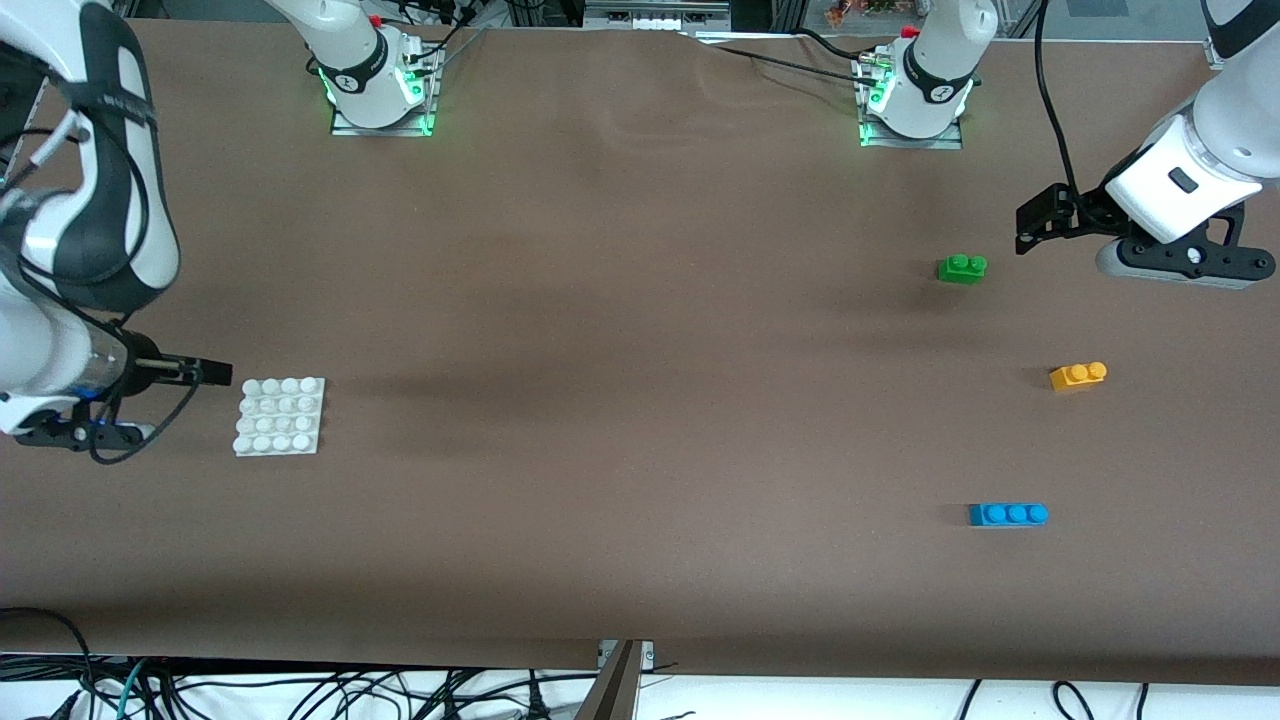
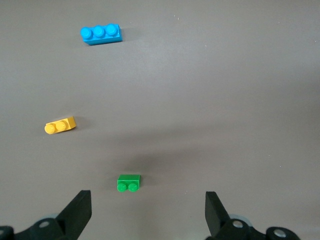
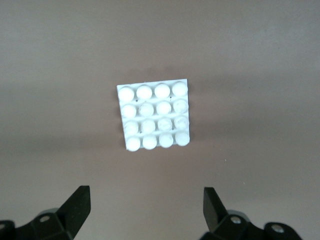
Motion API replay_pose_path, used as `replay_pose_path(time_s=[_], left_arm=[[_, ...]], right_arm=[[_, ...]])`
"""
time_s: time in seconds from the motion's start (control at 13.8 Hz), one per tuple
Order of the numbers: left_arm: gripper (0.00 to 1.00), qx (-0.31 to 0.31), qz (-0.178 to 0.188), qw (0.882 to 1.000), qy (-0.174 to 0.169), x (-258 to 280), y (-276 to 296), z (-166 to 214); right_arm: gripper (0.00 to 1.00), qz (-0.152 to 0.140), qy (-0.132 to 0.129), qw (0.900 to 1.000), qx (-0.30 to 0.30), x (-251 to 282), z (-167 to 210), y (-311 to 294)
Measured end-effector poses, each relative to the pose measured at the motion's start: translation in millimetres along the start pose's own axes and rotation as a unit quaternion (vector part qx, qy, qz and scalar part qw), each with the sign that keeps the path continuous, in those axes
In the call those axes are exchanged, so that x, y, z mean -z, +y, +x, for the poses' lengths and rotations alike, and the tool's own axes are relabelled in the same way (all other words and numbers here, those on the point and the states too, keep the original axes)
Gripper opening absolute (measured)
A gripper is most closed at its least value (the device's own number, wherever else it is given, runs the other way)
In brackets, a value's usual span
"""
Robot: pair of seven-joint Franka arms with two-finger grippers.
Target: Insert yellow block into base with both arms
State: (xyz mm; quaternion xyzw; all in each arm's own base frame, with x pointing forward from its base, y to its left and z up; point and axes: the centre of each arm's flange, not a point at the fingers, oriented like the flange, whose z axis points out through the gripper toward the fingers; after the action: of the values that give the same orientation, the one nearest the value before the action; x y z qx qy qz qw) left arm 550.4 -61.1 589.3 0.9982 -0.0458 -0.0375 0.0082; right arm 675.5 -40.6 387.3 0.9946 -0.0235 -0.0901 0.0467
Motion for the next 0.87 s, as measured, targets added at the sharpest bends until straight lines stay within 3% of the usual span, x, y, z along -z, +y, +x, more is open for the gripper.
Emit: replay_pose_path(time_s=[0.43,0.87], left_arm=[[1.00,0.000,0.000,1.000,0.000,0,0,0],[1.00,0.000,0.000,1.000,0.000,0,0,0]], right_arm=[[1.00,-0.009,-0.006,1.000,0.000,-100,35,0],[1.00,-0.011,-0.002,1.000,-0.004,-165,40,6]])
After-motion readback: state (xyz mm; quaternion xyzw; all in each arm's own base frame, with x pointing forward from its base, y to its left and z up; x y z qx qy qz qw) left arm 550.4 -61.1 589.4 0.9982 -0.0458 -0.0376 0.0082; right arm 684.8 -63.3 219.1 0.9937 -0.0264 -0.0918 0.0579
